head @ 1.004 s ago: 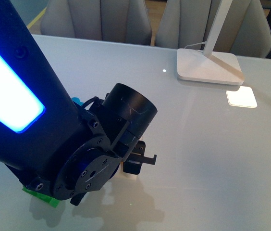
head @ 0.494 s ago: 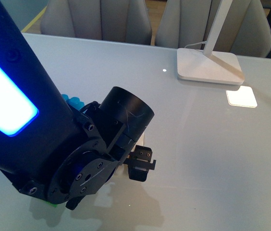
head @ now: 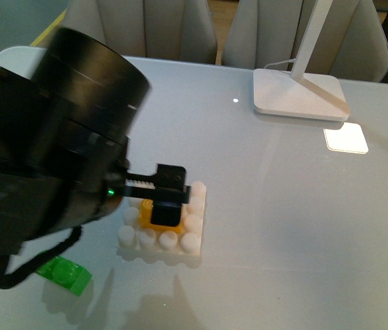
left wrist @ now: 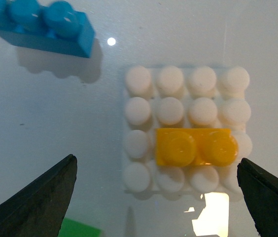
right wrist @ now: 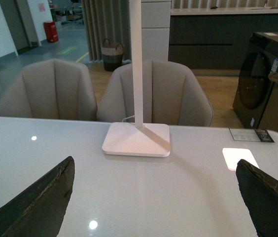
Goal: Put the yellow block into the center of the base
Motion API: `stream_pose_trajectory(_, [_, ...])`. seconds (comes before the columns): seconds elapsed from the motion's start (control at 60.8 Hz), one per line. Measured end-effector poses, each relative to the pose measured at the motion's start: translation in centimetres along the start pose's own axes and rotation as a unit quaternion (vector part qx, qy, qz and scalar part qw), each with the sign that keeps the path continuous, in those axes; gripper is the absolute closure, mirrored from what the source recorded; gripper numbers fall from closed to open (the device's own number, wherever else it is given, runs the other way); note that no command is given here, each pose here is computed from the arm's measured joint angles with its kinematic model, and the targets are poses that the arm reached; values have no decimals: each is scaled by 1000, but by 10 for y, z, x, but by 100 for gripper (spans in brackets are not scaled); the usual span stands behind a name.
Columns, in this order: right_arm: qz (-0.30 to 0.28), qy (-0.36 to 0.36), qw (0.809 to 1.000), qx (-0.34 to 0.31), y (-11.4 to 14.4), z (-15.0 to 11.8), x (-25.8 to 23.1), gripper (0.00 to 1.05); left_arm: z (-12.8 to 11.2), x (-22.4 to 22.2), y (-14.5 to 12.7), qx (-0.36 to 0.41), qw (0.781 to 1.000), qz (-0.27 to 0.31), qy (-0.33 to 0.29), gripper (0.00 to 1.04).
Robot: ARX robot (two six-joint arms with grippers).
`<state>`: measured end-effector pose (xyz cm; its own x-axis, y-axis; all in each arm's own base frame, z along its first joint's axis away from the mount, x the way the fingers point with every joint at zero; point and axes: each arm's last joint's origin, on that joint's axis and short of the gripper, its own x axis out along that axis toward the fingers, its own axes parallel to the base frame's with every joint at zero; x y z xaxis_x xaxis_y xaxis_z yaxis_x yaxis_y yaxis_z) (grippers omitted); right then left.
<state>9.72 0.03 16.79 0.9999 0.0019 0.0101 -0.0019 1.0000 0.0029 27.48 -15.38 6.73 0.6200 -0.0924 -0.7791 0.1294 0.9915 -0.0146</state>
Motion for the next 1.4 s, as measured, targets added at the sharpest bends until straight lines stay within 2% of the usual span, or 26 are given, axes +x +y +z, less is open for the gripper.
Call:
stream_pose_trajectory(0.214, [0, 0, 1000, 0, 0, 0, 0, 9, 7, -70, 63, -30, 998, -20, -55, 7])
stream_pose_trajectory(0.28, [0, 0, 1000, 0, 0, 0, 0, 9, 7, -97, 86, -44, 995, -26, -82, 7])
stream_pose_trajectory(0.346, [0, 0, 1000, 0, 0, 0, 0, 9, 10, -115, 98, -52, 991, -15, -119, 7])
stream_pose_trajectory(0.395, [0, 0, 1000, 0, 0, 0, 0, 9, 10, -115, 100, -42, 982, 18, -182, 13])
stream_pose_trajectory(0.444, [1, 0, 1000, 0, 0, 0, 0, 9, 4, -113, 103, -35, 962, 44, -268, 22])
stream_pose_trajectory(0.543, [1, 0, 1000, 0, 0, 0, 0, 9, -19, -119, 111, -30, 931, 55, -359, 39])
stream_pose_trajectory(0.609, [1, 1, 1000, 0, 0, 0, 0, 9, -17, -134, 114, -31, 907, 54, -416, 52])
stream_pose_trajectory(0.658, [1, 0, 1000, 0, 0, 0, 0, 9, -17, -141, 116, -30, 900, 55, -431, 60])
stream_pose_trajectory(0.79, [1, 0, 1000, 0, 0, 0, 0, 9, -31, -148, 121, -27, 903, 56, -425, 85])
stream_pose_trajectory(0.823, [1, 0, 1000, 0, 0, 0, 0, 9, -36, -151, 122, -27, 904, 57, -423, 96])
stream_pose_trajectory(0.856, [1, 0, 1000, 0, 0, 0, 0, 9, -38, -154, 123, -28, 904, 57, -424, 103])
stream_pose_trajectory(0.921, [1, 0, 1000, 0, 0, 0, 0, 9, -43, -160, 127, -21, 903, 47, -427, 102])
stream_pose_trajectory(1.004, [1, 0, 1000, 0, 0, 0, 0, 9, -50, -166, 134, -27, 902, 60, -426, 102])
stream_pose_trajectory(1.399, [1, 0, 1000, 0, 0, 0, 0, 9, -63, -184, 132, -25, 898, 58, -435, 102])
